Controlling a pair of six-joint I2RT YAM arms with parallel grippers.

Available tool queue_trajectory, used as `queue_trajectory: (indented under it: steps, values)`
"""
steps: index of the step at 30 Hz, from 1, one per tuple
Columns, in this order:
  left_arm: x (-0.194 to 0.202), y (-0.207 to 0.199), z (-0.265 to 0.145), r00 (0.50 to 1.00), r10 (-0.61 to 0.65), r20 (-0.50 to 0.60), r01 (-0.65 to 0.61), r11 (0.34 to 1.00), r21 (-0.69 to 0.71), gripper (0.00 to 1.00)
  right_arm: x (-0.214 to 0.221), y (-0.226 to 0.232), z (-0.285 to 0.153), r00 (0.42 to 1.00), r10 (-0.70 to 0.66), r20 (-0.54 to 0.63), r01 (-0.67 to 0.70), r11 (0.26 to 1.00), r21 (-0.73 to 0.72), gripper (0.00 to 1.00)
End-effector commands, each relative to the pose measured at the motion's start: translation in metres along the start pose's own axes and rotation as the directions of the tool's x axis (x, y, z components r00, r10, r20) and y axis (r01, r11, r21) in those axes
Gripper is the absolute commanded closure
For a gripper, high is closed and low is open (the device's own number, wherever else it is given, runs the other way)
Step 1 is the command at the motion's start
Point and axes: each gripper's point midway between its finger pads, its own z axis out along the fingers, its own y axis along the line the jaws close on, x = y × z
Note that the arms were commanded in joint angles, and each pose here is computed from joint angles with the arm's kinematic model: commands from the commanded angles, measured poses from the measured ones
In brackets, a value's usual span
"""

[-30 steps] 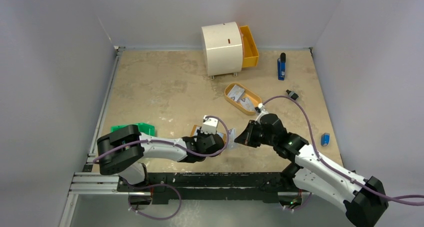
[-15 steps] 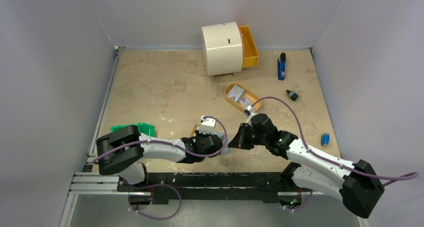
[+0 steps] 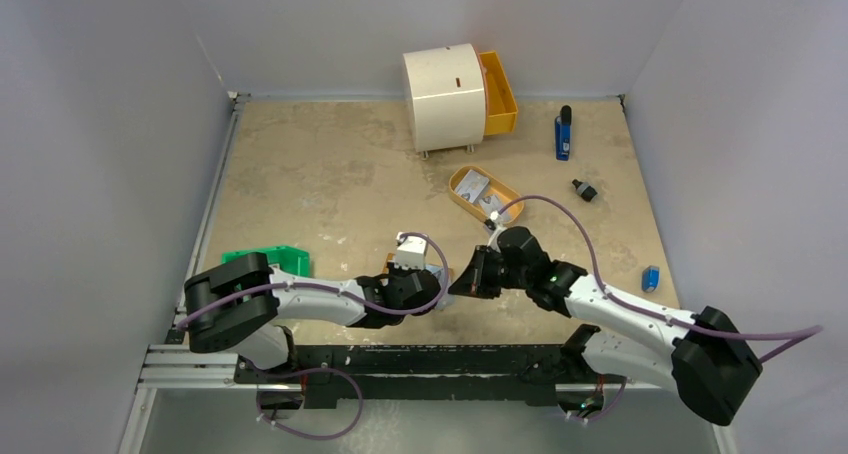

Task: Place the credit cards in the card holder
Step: Turn over the card slot in the card holder.

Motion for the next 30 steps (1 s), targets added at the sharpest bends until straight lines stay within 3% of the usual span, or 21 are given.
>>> queue_trajectory:
  steps: [1,14,30]
  values:
    - [0.012,0.002,-0.005,0.999,-0.002,-0.045,0.002,1.000,0.016,0.96,0.004,0.003,0.003,0.999,0.034,-0.019,-0.035,0.999,-0.026,1.00]
    - [0.011,0.002,-0.005,0.999,-0.003,-0.044,0.003,1.000,0.009,1.00,0.012,-0.013,0.009,0.996,0.067,-0.051,-0.065,0.997,0.034,1.00]
    - [-0.001,-0.005,-0.011,0.999,-0.024,-0.033,0.025,0.999,0.029,0.99,0.012,-0.003,0.022,0.994,0.063,-0.084,-0.065,0.998,-0.015,1.00]
